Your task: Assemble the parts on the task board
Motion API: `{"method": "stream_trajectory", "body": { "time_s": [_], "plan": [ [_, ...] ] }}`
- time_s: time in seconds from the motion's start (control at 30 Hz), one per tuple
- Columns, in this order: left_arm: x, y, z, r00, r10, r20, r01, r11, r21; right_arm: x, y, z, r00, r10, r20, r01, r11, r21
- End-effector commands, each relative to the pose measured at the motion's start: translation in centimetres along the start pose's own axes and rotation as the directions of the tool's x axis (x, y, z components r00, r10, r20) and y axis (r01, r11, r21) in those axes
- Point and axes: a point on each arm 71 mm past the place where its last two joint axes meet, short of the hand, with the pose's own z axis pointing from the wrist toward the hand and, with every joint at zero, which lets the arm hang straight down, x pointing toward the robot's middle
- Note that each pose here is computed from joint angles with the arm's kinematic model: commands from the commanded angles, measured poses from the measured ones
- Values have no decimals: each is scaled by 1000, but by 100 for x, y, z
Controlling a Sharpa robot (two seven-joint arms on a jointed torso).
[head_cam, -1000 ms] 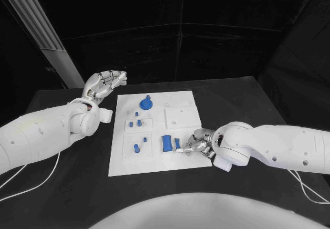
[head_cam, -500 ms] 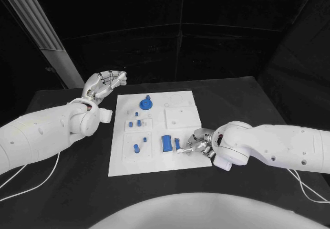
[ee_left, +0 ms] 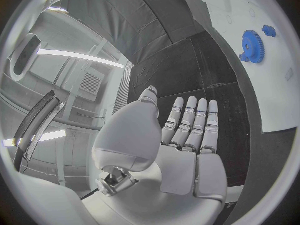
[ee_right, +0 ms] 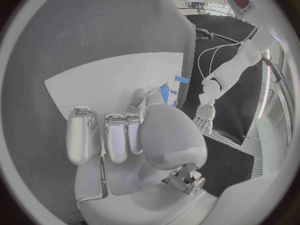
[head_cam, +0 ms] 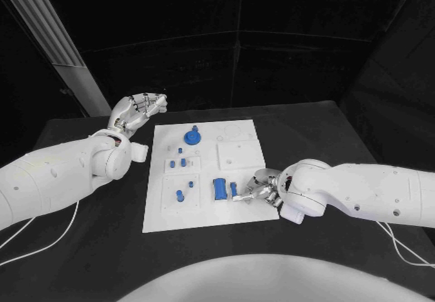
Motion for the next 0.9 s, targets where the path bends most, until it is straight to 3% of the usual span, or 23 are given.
{"method": "stream_trajectory", "body": {
  "time_s": [0.03,0.9],
  "plan": [
    [5,-119,-4,1000,-7,-7,8,987,158,-19,-4,11,1000,-2,6,2,1000,3],
    [0,-117,-4,1000,-7,-6,8,988,156,1,11,3,1000,-12,-7,12,1000,-7]
  ]
}}
